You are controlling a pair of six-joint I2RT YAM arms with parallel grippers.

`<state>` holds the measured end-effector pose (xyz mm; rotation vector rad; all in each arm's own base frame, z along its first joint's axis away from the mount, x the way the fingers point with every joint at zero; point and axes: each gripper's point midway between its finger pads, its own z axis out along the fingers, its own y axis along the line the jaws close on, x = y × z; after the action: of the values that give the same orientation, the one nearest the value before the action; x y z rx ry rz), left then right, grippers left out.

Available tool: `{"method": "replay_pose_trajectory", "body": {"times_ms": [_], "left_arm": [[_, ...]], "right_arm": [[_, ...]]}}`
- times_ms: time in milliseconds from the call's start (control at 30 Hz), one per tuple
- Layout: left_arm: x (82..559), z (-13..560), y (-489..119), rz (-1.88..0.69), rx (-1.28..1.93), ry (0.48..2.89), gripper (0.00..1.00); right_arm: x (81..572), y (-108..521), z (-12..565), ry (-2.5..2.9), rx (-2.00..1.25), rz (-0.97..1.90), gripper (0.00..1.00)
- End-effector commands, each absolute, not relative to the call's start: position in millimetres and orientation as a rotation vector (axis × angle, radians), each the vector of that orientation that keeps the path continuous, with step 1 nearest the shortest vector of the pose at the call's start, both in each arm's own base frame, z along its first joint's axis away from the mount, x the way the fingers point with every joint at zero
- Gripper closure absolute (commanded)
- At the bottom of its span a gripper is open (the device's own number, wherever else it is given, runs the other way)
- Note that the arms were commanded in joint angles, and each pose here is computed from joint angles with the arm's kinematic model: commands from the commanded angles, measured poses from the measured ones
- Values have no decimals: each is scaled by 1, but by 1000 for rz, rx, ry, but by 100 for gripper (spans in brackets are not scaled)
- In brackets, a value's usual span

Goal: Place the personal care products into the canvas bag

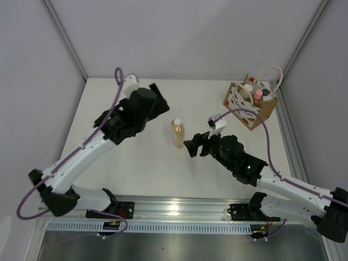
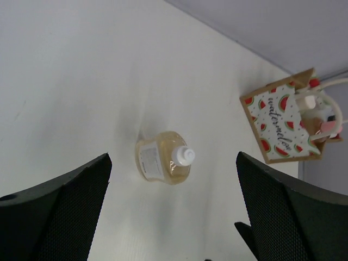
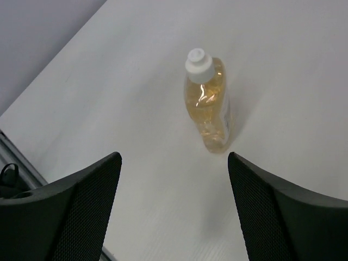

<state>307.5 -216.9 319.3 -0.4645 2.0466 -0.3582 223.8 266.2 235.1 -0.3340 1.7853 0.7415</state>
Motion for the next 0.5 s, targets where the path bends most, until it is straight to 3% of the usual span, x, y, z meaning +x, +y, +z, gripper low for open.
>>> {"method": "replay_pose_trajectory", "body": {"times_ms": [0, 133, 300, 467], "left_arm": [[306, 320, -184, -356, -388, 1985, 1], [281, 319, -150, -404, -356, 1901, 0], [249, 271, -155, -581, -249, 1882, 1], [227, 265, -159, -759, -180, 1744, 1]], "right_arm": [[249, 283, 260, 1744, -338, 668, 16], [279, 307, 257, 1778, -344, 581, 10], [325, 317, 233, 1848, -337, 455, 8], [356, 315, 198, 1907, -333, 369, 7]]}}
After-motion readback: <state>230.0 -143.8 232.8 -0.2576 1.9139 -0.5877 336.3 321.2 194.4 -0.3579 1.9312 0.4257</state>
